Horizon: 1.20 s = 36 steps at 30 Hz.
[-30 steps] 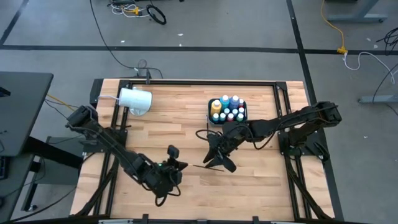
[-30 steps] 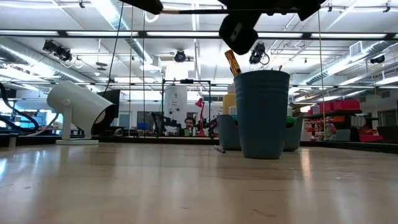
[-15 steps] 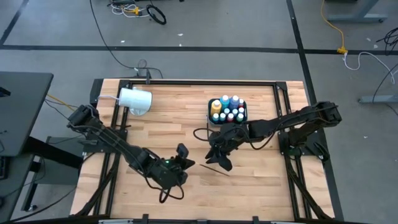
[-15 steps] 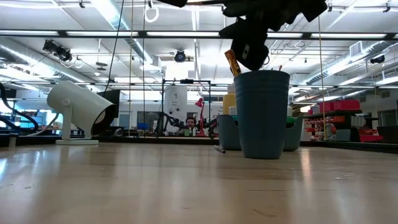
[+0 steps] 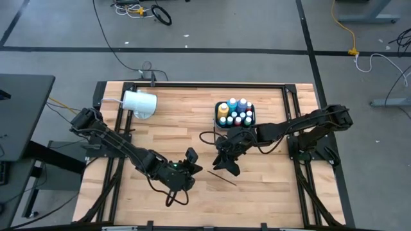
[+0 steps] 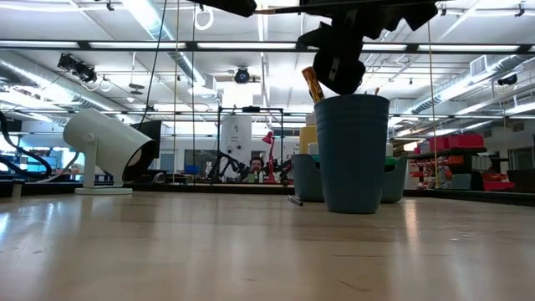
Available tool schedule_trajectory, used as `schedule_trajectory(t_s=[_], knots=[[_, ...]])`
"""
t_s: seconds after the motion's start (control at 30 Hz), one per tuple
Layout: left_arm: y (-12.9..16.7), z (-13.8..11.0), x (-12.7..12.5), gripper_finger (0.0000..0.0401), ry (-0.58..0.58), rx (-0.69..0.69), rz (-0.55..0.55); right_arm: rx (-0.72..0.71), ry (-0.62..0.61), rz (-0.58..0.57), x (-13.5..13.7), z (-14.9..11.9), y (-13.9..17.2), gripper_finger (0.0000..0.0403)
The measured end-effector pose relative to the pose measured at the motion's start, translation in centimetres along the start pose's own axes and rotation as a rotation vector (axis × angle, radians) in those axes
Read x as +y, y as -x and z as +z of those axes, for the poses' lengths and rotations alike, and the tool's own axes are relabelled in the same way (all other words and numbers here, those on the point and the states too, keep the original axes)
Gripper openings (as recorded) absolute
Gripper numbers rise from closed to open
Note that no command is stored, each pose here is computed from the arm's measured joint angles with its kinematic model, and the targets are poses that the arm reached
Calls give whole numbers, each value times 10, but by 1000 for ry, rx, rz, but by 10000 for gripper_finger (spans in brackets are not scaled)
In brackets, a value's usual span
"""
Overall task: Pick & Place Paint Supplies
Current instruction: Put the gold paint brush into the cup
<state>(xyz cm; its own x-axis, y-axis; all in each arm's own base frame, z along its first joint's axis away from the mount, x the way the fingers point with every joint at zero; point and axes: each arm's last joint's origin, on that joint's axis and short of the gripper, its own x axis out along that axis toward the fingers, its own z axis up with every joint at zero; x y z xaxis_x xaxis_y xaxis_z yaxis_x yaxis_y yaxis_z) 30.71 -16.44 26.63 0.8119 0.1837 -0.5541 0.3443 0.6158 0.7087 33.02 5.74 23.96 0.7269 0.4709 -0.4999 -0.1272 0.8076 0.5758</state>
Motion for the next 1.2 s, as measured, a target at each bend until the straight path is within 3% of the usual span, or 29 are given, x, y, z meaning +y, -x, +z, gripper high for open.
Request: schedule_trajectory(t_s=[0.67,0.8,0.97,1.2], knots=[[-11,-8,17,0,-59,28,42,-3,-12,36,2,1,0,120],[-12,-9,17,0,-90,29,40,-3,4,34,2,1,0,89],[-11,-8,18,0,-130,22,43,5,26,16,0,0,0,17],[-11,-8,19,29,-86,29,62,14,29,-59,-3,-2,1,18]])
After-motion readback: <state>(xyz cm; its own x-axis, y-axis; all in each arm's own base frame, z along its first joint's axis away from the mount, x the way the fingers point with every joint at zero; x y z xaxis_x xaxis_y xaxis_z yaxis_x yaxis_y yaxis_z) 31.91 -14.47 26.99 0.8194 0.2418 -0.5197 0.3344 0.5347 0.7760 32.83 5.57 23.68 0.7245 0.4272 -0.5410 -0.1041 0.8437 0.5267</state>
